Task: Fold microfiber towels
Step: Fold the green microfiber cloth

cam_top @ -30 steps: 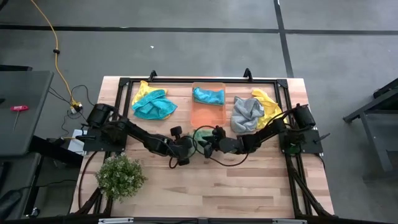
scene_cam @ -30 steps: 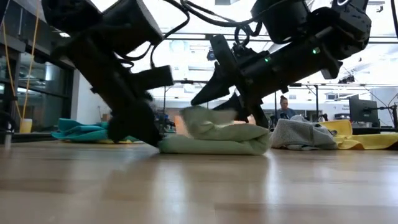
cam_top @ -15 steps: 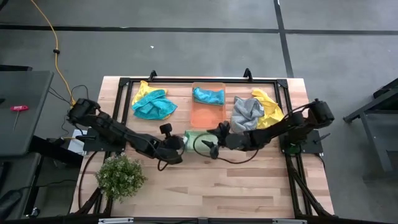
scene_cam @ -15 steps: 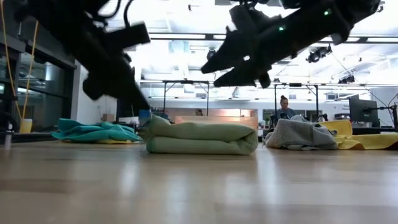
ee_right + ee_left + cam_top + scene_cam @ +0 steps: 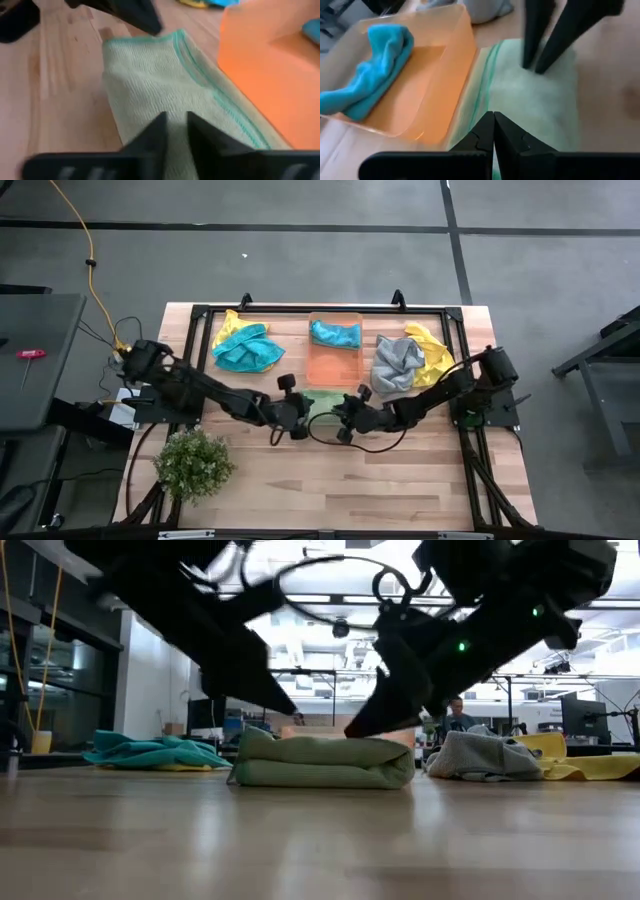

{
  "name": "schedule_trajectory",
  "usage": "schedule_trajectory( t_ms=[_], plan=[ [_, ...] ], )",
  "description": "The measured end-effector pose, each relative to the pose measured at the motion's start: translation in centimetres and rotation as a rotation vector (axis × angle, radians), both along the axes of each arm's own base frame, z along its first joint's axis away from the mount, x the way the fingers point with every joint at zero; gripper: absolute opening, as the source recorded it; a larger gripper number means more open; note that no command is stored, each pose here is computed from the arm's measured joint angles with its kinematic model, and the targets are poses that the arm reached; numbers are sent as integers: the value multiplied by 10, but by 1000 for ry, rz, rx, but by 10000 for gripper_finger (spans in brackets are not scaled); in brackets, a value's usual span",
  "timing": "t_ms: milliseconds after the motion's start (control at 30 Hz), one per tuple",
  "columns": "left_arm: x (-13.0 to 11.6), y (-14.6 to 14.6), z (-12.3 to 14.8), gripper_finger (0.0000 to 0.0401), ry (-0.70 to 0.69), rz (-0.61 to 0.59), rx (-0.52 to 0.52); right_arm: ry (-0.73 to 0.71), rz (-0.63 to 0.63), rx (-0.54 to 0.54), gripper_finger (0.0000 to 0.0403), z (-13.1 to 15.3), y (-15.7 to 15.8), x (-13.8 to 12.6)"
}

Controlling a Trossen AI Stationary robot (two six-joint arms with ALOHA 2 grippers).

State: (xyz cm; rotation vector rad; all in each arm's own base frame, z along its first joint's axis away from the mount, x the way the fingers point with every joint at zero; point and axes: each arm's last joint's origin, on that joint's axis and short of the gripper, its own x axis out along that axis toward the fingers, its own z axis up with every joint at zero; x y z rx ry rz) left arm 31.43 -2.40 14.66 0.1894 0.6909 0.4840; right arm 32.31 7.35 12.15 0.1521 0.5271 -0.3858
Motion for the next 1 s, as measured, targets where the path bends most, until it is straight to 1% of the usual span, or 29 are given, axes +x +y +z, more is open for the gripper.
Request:
schedule_trajectory(
  t_ms=[33,67,100,200,267,367,433,600,800,900,1000],
  plan=[
    [1,3,-5,0,17,7,-1,8,0,-2,21,-2,0,0],
    [0,5,-10,0,40,11,-4,25,7,-11,12,-4,1,-1],
    [2,7,-16,0,51,3,-19,41,11,-17,14,-5,2,-2],
    [3,10,-31,0,103,-11,-64,70,32,-24,39,-7,7,-5],
    [5,10,-41,0,125,-15,-75,103,54,-36,46,-9,10,-8],
    [6,11,-51,0,143,1,-66,140,77,-42,42,-11,13,-11],
    [6,11,-52,0,147,6,-61,149,86,-49,34,-11,15,-12],
    [2,9,-43,0,150,4,-55,154,124,-88,22,-4,16,-14],
    [-8,10,-25,0,186,18,-38,175,127,-91,21,24,13,-27],
    [-16,8,-14,0,211,24,-21,191,76,-43,21,39,9,-38],
    [-23,0,5,0,170,27,0,206,11,18,28,51,3,-50]
  ],
)
